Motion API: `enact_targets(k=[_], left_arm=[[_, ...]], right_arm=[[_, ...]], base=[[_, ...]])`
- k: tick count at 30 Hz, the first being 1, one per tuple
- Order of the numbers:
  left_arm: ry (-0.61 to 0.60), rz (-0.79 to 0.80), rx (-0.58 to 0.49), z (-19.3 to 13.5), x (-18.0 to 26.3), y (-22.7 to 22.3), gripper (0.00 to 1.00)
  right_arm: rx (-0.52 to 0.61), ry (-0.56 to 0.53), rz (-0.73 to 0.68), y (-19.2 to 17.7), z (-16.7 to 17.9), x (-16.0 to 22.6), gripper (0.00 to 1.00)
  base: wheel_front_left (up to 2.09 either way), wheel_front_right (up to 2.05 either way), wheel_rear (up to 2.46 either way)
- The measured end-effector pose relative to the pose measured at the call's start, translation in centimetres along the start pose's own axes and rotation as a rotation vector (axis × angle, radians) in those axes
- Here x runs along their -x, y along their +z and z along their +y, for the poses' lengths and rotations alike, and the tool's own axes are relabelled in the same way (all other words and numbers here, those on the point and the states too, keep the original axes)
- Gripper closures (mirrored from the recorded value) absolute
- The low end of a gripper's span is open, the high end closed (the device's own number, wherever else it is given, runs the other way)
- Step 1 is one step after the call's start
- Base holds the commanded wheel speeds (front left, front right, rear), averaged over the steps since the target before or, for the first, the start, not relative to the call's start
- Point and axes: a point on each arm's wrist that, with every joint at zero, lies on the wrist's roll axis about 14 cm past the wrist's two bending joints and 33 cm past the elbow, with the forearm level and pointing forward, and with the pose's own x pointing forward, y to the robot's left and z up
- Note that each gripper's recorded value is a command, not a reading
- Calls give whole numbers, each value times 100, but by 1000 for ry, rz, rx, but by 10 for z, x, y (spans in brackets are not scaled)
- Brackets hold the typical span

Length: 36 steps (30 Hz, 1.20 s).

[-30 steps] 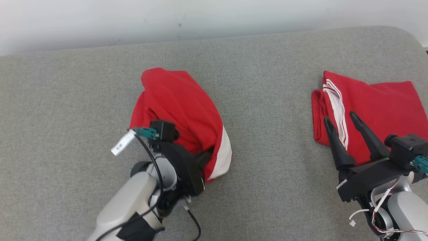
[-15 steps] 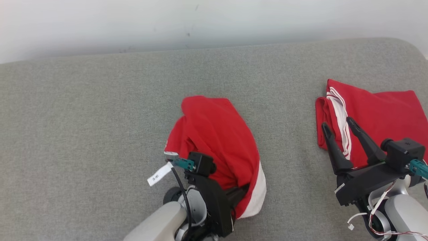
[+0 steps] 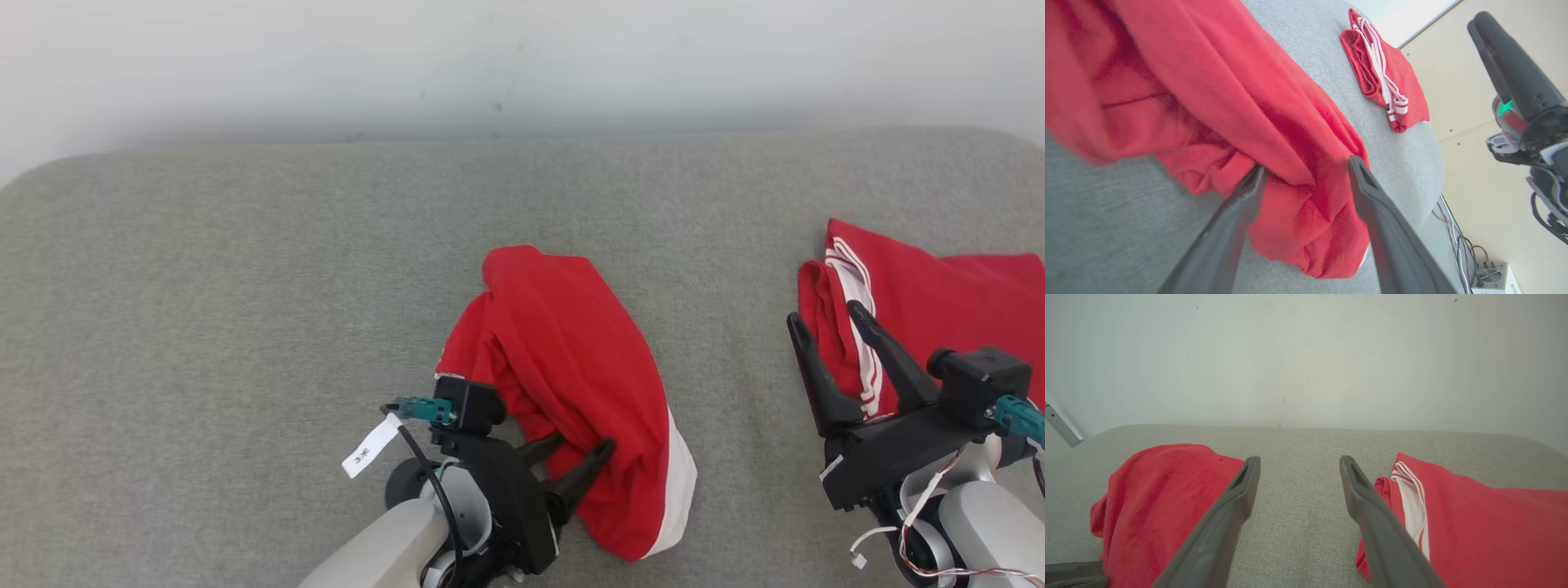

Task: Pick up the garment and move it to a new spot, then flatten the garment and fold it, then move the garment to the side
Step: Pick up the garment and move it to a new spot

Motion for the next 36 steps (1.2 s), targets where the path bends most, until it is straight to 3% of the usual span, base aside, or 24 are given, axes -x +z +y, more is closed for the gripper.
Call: enact_targets(k=[15,36], left_arm=[[260,-147,-201,63,59,23,0],[235,-128,-274,67,23,37,0]], right_arm=[[-31,123,9,-3,52,2,0],[-44,53,38,-13,27,12,0]], base=[[0,0,0],[0,0,0]])
